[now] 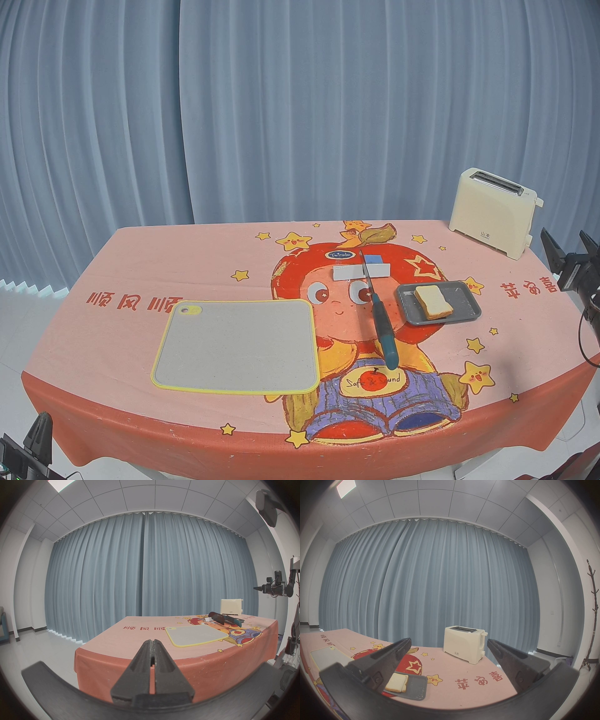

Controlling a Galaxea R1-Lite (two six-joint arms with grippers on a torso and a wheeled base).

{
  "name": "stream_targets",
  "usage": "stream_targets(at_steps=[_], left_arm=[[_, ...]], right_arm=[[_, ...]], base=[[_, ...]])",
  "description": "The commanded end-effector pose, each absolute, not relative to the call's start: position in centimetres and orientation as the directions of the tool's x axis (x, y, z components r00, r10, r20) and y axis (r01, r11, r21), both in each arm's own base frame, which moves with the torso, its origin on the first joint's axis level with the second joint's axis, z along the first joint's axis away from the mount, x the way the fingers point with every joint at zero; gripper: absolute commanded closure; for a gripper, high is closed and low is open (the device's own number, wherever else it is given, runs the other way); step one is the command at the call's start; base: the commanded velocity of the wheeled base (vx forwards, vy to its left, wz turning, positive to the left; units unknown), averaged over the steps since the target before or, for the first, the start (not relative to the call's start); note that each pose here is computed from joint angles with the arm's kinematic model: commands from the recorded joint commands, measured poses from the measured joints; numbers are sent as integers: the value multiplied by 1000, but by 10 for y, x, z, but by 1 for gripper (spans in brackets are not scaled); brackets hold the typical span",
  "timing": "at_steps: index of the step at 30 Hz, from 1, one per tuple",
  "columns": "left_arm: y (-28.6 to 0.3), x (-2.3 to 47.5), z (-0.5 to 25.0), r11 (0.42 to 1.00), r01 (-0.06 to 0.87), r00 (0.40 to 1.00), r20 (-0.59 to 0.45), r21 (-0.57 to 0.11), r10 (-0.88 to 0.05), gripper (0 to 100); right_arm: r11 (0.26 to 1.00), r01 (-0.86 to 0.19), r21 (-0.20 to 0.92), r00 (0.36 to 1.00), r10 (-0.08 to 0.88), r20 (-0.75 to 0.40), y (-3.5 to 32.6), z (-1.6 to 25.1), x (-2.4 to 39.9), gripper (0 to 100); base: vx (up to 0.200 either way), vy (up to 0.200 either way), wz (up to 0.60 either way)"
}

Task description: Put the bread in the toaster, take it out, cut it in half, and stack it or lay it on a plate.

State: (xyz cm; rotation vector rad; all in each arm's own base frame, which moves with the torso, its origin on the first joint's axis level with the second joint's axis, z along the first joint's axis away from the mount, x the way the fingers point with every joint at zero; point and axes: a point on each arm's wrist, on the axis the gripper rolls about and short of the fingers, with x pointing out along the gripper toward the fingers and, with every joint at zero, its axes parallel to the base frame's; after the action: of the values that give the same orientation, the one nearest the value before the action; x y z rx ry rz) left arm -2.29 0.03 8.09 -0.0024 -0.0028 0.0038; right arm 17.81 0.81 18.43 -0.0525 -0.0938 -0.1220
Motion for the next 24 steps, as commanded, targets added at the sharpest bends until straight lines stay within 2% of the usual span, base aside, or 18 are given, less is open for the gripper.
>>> stream_targets(at_steps=[1,12,19,24], left_arm=[[0,-22,76,1000,-5,1000,-11,-3,5,100],[0,-22,76,1000,-3,1000,-11,-3,3,100],[0,-22,76,1000,-5,1000,-11,-3,5,100],[0,-22,76,1000,-3,1000,-11,-3,3,100]], right_arm=[[992,119,-48,989,-114,98,7,182,169,0],[992,120,-49,987,-114,110,7,185,168,0],[991,111,-73,991,-104,87,8,176,157,0],[990,117,-80,985,-105,138,7,185,150,0]], base=[[0,0,0],[0,0,0],[0,0,0],[0,0,0]])
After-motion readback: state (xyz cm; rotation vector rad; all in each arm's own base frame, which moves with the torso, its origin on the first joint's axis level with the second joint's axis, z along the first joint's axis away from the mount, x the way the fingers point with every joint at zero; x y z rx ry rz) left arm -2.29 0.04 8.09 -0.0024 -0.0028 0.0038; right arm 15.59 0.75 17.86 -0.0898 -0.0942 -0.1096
